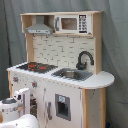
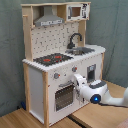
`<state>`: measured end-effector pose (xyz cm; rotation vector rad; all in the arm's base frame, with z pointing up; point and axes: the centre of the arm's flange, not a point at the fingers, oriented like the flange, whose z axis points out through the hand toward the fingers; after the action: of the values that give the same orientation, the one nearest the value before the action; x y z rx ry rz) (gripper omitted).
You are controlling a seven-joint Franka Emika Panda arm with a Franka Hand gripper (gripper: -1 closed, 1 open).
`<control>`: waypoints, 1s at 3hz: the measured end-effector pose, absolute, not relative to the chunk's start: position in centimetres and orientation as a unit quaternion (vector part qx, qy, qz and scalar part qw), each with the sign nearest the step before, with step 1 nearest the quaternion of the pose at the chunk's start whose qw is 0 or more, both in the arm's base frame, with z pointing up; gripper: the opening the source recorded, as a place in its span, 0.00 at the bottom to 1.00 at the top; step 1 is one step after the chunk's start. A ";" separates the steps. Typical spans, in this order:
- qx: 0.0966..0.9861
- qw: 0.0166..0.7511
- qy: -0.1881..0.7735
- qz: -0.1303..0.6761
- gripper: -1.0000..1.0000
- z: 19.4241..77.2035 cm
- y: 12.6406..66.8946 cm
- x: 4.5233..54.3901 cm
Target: Play with the kitchen
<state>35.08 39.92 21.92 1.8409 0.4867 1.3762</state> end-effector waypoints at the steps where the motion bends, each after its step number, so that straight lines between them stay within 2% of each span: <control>1: 0.723 0.386 0.191 0.540 1.00 21.9 39.9 35.0; 3: 0.699 0.405 0.216 0.548 1.00 21.6 40.3 27.7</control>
<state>27.69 40.34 21.61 1.7645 0.5453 1.3832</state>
